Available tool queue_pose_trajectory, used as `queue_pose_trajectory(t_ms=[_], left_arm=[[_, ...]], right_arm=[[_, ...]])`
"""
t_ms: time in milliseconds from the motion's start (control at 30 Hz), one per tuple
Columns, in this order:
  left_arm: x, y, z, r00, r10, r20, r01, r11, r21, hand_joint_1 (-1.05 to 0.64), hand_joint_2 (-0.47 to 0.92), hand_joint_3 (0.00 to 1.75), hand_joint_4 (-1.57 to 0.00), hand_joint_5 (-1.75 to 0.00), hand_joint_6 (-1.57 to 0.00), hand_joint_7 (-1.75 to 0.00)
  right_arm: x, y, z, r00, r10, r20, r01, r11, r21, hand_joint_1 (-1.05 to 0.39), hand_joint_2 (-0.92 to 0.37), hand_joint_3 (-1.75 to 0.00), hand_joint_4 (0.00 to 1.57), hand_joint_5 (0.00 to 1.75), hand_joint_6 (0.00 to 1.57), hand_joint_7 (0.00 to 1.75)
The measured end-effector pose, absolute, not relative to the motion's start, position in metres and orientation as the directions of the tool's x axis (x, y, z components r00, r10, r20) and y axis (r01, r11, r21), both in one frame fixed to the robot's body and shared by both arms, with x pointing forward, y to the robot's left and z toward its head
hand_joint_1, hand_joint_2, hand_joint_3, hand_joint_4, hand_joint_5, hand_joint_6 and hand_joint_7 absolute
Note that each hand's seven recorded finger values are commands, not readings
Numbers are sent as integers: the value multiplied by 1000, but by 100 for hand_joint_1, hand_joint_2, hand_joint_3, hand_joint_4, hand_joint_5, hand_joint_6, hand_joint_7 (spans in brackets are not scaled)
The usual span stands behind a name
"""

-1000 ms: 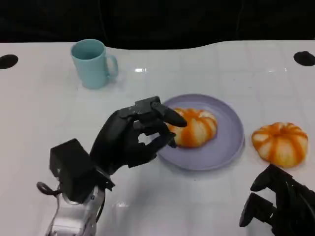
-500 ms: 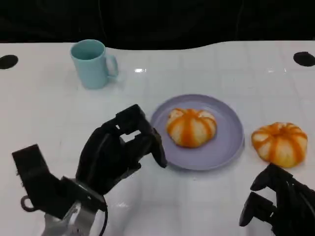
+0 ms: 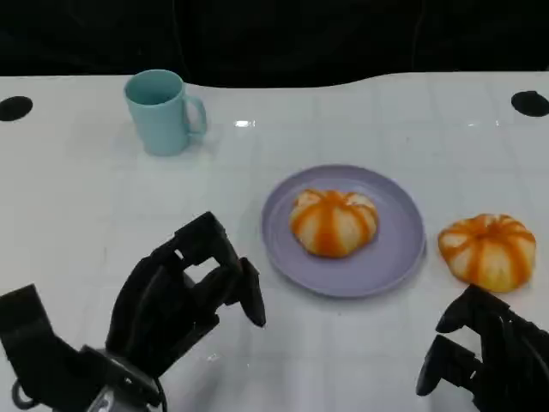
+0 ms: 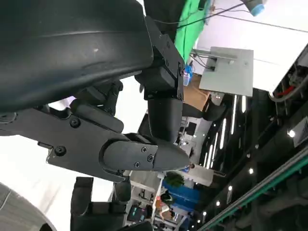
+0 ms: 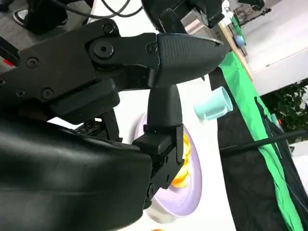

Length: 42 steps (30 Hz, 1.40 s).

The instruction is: Grasp the bread from the table and place it into the plate.

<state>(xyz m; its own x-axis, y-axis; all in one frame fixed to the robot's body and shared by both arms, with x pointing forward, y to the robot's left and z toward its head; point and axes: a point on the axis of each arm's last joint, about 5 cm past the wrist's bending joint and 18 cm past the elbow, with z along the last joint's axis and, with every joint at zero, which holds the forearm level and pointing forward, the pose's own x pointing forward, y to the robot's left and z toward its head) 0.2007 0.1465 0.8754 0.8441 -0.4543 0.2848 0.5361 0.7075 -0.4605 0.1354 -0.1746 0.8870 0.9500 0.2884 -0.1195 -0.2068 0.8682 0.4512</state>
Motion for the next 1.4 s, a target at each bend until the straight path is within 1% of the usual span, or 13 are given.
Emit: queue_pose_trajectory(t_ms=[100,233,300,400,567,833,1067,1167,1400], left_arm=[[195,150,871,854,-447,264,519,710,-477,-59,92,27,-74,-175,-51,-169],[187,155,866,868,-445,221,491,707,-508,-56,92,37,-72,-175,-51,-167],[184,156,864,875,-438,206,477,711,-516,-56,92,39,-72,-175,-51,-167],[181,158,862,882,-430,193,463,715,-523,-56,92,38,-70,-175,-49,-166],[168,159,853,902,-409,142,415,727,-546,-57,92,35,-68,-175,-47,-164],[159,158,849,915,-395,82,375,758,-533,-59,92,26,-67,-175,-51,-159],[158,158,851,913,-400,84,383,764,-519,-60,92,24,-67,-175,-52,-158],[157,158,851,913,-401,77,381,767,-516,-61,92,23,-69,-175,-53,-157],[157,159,851,914,-398,75,378,770,-515,-59,92,24,-69,-175,-54,-156]], right_arm=[[135,-175,887,950,287,-120,-206,869,450,-52,-92,-45,64,175,46,166],[135,-176,887,950,286,-122,-204,869,450,-52,-92,-45,64,175,47,166],[135,-176,887,951,286,-122,-204,870,450,-53,-92,-45,64,175,47,166],[135,-176,887,950,286,-122,-204,870,450,-53,-92,-44,63,175,46,165],[135,-176,888,949,290,-128,-205,868,452,-54,-92,-44,63,175,45,164],[133,-177,887,948,292,-126,-207,867,453,-54,-92,-43,64,175,46,163],[132,-177,886,948,290,-132,-203,868,454,-54,-92,-43,65,175,47,163],[132,-177,886,948,290,-132,-202,868,453,-51,-92,-46,65,175,45,167],[132,-176,886,950,287,-126,-202,868,453,-52,-92,-46,65,175,44,168]])
